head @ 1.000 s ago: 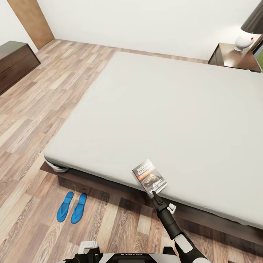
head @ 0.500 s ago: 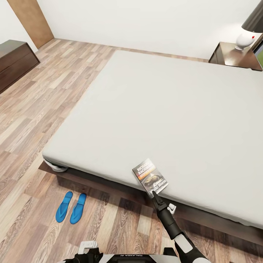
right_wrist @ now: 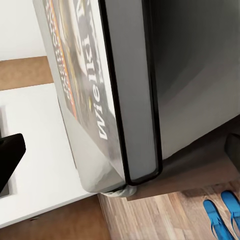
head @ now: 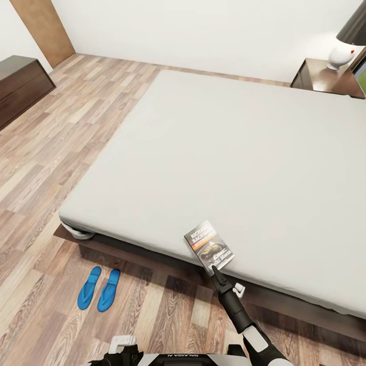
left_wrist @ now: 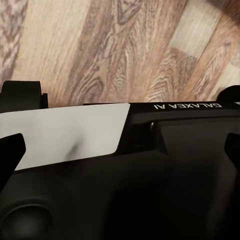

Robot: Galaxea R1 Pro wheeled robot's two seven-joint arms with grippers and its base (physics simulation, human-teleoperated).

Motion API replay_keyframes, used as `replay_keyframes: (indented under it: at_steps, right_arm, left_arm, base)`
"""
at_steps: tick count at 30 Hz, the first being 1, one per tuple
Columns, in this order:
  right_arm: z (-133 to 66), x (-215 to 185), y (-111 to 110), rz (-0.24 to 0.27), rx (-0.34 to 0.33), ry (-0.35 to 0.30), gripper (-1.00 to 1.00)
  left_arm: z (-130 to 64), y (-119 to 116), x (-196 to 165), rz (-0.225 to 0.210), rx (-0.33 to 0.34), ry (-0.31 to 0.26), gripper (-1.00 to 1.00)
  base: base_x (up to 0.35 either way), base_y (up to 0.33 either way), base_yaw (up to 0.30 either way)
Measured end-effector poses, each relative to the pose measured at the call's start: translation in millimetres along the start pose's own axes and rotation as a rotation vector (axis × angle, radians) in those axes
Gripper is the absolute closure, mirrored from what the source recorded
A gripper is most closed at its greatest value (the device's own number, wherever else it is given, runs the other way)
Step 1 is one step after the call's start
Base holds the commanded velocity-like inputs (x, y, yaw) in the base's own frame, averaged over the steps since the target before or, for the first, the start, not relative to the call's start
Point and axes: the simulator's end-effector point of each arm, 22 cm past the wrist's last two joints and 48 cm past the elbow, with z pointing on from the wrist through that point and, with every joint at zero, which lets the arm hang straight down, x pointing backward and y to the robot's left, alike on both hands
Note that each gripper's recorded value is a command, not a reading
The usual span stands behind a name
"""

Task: In the bedroom, move the book from the bed onto either nightstand, and place the two sandals side by side next to the bed.

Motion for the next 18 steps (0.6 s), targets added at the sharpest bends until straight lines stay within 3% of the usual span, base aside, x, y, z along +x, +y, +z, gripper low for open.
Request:
replay_keyframes:
  at_steps: [18]
  right_arm:
    - [0.0,-0.1,0.0,0.0,0.0,0.0,-1.0]
  left_arm:
    - [0.0,0.0,-0.1,0.0,0.0,0.0,-1.0]
  base:
    - [0.037,0.03,0.0]
